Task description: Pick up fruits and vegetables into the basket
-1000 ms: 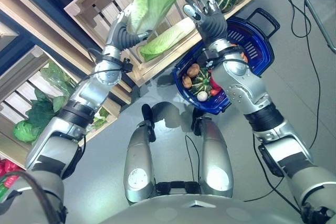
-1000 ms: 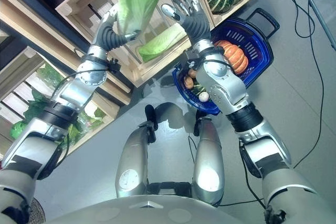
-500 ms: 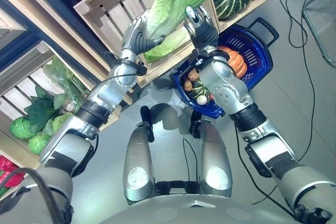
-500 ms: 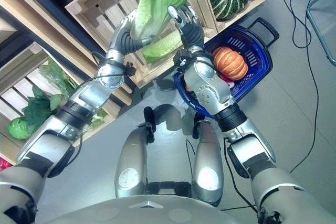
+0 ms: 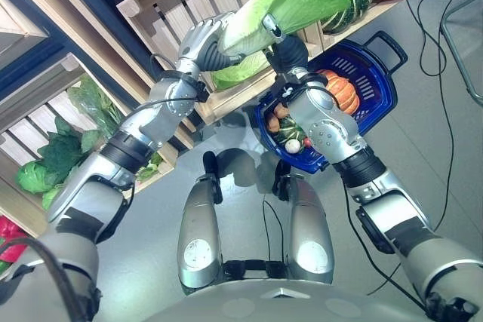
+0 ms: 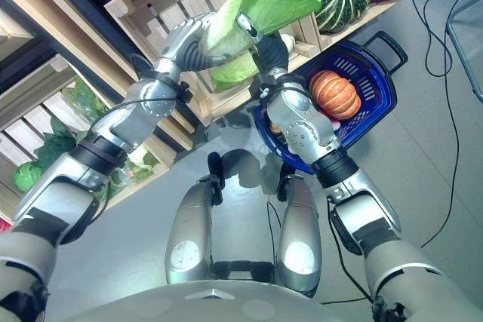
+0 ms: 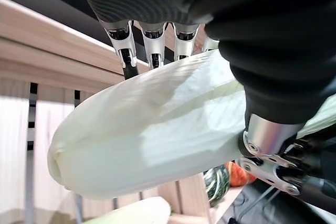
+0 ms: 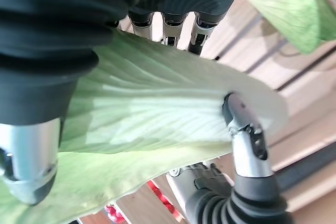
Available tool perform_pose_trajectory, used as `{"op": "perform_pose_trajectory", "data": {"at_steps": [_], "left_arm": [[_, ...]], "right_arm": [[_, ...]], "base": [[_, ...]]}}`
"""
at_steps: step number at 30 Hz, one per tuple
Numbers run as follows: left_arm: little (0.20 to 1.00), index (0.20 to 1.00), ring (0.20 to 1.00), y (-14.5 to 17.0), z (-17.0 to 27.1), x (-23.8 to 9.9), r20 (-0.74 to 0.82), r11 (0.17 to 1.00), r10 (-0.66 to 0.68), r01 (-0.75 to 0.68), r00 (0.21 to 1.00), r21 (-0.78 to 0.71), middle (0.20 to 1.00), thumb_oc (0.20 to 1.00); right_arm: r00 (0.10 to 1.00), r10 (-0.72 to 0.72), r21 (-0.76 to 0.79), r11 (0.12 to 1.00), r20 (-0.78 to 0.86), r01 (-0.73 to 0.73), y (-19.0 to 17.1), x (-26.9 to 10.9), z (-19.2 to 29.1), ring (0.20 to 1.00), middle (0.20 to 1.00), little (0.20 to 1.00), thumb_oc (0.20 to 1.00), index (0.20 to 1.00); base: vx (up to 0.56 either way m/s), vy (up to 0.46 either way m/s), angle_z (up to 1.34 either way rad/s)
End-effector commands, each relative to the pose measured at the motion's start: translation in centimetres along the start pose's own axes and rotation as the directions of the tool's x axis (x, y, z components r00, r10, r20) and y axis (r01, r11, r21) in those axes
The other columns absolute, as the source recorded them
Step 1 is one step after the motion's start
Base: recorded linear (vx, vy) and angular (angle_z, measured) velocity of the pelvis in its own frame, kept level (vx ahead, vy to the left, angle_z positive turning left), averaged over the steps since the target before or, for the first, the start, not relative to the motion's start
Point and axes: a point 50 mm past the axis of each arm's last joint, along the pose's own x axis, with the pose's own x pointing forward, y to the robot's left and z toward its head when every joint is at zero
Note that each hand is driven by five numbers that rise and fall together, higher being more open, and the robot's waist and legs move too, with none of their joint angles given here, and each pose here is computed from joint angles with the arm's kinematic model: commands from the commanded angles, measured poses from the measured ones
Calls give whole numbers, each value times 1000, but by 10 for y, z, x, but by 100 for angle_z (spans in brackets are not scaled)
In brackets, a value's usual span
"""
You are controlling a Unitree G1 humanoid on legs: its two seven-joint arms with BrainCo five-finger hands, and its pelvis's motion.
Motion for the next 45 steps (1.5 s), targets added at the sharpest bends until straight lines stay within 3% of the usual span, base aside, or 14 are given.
{"op": "perform_pose_trajectory", "data": {"at_steps": [1, 9, 13, 15, 19, 20, 21, 22, 31, 40, 45], "left_arm": [[200, 200, 200, 6, 64, 3, 320, 997, 3, -28, 947, 74, 200, 200], [200, 200, 200, -32, 64, -5, 345, 961, -201, 116, 917, 251, 200, 200], [200, 200, 200, -54, 62, -12, 349, 947, -250, 153, 903, 282, 200, 200], [200, 200, 200, -63, 61, -15, 340, 944, -267, 174, 902, 281, 200, 200], [200, 200, 200, -84, 65, -19, 291, 947, -292, 233, 911, 221, 200, 200], [235, 235, 235, -87, 65, -20, 281, 947, -300, 249, 912, 203, 235, 235], [809, 809, 809, -91, 65, -22, 270, 947, -303, 258, 914, 191, 809, 809], [1000, 1000, 1000, -93, 64, -24, 260, 945, -312, 271, 914, 181, 1000, 1000], [1000, 1000, 1000, -76, 32, -15, 86, 964, -201, 182, 976, 194, 1000, 1000], [1000, 1000, 1000, -16, -55, -19, -236, 982, 51, -6, 971, 189, 1000, 1000], [1000, 1000, 1000, -1, -80, -25, -349, 981, 148, -94, 925, 167, 1000, 1000]], "right_arm": [[986, 145, 52, 987, 85, -150, 35, 7, 22, 1000, 1000, 1000, 1000, 1000], [981, 193, 45, 980, 24, -194, 36, 14, 18, 1000, 1000, 1000, 1000, 1000], [978, 194, 27, 980, 70, -196, 39, 17, 25, 1000, 1000, 1000, 1000, 1000], [973, 181, 33, 982, 141, -187, 42, 16, 33, 200, 200, 200, 200, 200], [938, 188, -2, 981, 290, -196, 55, 12, 47, 200, 200, 200, 200, 200], [925, 194, -36, 981, 326, -193, 57, 11, 51, 200, 200, 200, 200, 200], [908, 208, -68, 978, 363, -196, 61, 9, 58, 200, 200, 200, 200, 200], [895, 214, -92, 977, 392, -193, 63, 8, 62, 200, 200, 200, 200, 200], [710, 268, -317, 946, 651, -66, 65, -19, 116, 200, 200, 200, 200, 200], [464, 149, -342, 866, 873, 366, 6, -78, 169, 200, 200, 200, 200, 200], [440, 111, -335, 814, 891, 474, -25, -97, 178, 200, 200, 200, 200, 200]], "base": [[-15, 0, 4], [-16, 7, 7], [-12, 15, 2], [-25, 52, -1], [-41, 51, -1], [-62, 41, -3], [-50, 26, -5], [-44, 18, -5], [-30, -12, -5], [-6, 28, -16], [-4, 87, -24]]}}
